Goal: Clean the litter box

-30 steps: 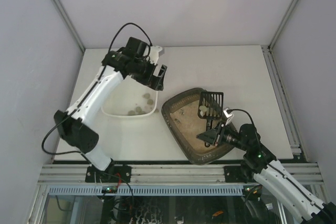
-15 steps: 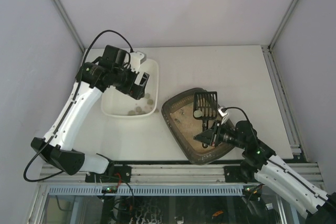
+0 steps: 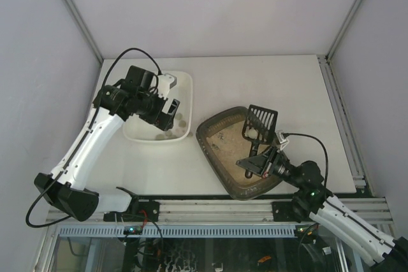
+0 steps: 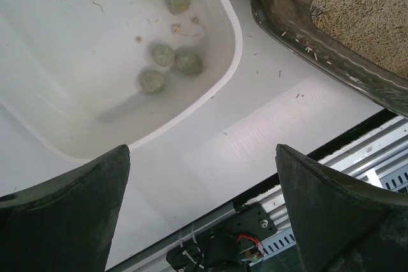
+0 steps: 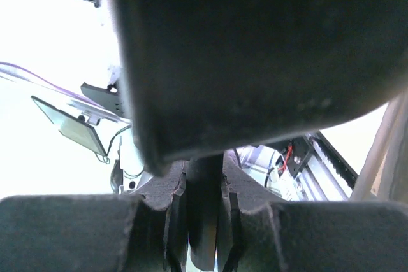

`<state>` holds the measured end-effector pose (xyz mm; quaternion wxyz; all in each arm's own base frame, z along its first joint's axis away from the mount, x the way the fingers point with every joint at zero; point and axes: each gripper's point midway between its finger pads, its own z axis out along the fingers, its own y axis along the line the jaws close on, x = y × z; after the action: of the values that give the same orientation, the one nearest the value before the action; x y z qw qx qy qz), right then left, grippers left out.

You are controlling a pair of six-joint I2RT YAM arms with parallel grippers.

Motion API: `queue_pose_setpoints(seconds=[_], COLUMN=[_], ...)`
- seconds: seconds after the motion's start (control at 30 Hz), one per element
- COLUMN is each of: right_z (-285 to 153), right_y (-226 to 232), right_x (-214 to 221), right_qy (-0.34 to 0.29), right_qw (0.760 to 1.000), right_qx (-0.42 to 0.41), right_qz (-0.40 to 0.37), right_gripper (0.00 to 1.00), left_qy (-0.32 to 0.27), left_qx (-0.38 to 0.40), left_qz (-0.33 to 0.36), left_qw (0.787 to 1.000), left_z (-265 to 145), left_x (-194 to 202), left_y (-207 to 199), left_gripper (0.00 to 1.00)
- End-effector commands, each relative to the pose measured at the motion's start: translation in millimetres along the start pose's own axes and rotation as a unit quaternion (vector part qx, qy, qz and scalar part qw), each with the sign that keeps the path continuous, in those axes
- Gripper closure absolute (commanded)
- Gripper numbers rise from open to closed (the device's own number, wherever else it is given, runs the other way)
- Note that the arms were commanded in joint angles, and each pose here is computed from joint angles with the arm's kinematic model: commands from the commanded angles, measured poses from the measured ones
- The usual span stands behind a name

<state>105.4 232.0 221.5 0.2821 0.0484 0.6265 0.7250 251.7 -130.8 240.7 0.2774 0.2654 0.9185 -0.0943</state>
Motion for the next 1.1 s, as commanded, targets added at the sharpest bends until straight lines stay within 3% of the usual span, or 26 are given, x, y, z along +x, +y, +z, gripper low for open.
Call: queue_pose_setpoints(seconds=[0.0, 0.1, 0.2, 0.33, 0.47, 0.63, 0.73, 0.9, 1.0, 1.07], right_z=[6, 7, 5, 10, 1, 5, 4, 9, 24, 40], right_y=[-6, 1, -12, -5, -28, -25, -27, -38, -24, -22], right_x=[16, 10, -2, 10, -12, 13, -2, -8, -19, -31], right_qy=[0.044, 0.042, 0.02, 0.068, 0.009, 0.071, 0.04, 0.051, 0.076, 0.096], right_qw=[0.998, 0.999, 0.997, 0.995, 0.995, 0.992, 0.993, 0.986, 0.98, 0.974], right_qx=[0.032, 0.018, 0.053, 0.067, 0.094, 0.108, 0.113, 0.161, 0.184, 0.198], right_qz=[0.015, 0.027, 0.043, 0.016, 0.041, 0.014, 0.004, 0.016, -0.028, -0.045], right_gripper=[1.0, 1.0, 1.0, 1.0, 1.0, 1.0, 1.0, 1.0, 1.0, 1.0], left_qy=[-0.026, -0.025, -0.023, -0.021, -0.019, -0.018, -0.03, -0.069, -0.096, -0.118], left_qx=[-0.004, 0.0, -0.001, 0.005, 0.031, 0.065, 0.102, 0.08, 0.057, 0.019], left_qz=[0.012, 0.011, 0.011, 0.015, 0.017, -0.02, -0.046, -0.086, -0.096, -0.143], left_qw=[1.0, 1.0, 1.0, 1.0, 0.999, 0.998, 0.993, 0.991, 0.989, 0.983], left_z=[-3, -2, -1, 0, 0, -1, -6, -11, -19, -23], left_x=[-6, -6, -5, -3, -1, 5, 2, -2, -1, -3], left_y=[3, 2, 2, 1, -6, -7, -8, 8, 24, 52], left_gripper=[0.0, 0.0, 0.0, 0.0, 0.0, 0.0, 0.0, 0.0, 0.0, 0.0])
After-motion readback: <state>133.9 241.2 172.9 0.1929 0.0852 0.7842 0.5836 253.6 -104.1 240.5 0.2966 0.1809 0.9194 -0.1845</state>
